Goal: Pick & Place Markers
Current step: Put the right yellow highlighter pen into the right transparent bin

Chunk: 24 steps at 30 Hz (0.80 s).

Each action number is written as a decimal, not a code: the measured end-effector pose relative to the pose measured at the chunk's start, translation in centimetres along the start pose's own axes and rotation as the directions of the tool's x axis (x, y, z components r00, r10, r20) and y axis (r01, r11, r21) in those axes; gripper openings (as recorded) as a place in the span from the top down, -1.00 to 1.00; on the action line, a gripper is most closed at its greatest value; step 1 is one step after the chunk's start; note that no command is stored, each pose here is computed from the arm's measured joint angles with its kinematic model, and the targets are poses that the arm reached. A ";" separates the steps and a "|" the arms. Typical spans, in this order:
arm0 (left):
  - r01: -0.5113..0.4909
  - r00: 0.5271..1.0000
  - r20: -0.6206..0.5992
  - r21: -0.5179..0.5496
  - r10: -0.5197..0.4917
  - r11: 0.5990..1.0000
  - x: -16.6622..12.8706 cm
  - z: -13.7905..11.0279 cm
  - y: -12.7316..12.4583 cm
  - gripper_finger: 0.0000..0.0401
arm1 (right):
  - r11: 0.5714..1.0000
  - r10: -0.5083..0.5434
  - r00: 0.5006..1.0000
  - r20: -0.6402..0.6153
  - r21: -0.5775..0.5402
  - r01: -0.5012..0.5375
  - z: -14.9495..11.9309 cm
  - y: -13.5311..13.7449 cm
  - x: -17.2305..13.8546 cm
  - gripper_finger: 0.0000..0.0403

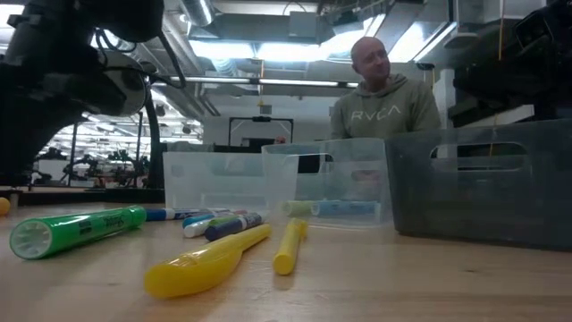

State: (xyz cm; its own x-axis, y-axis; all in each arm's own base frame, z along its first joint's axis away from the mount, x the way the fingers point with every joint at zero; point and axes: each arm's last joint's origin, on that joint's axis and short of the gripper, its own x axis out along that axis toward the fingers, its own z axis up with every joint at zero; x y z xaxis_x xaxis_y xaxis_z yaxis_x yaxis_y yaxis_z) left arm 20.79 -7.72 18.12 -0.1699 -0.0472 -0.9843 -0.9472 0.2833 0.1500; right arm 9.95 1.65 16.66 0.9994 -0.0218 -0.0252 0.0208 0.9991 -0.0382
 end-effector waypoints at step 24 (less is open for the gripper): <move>-0.059 0.998 -0.026 -0.115 0.056 0.992 0.9 -2.1 0.8 0.34 | 1.000 0.000 1.000 0.000 0.000 0.000 0.0 0.0 0.0 0.25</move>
State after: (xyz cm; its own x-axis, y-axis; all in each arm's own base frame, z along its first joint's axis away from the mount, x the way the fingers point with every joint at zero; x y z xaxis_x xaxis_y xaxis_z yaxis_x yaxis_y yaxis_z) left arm 19.31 -9.54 17.55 -0.2301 -0.0559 -0.9715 -0.9606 0.1731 0.2176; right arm 9.95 1.65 16.66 0.9994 -0.0218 -0.0252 0.0209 0.9991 -0.0380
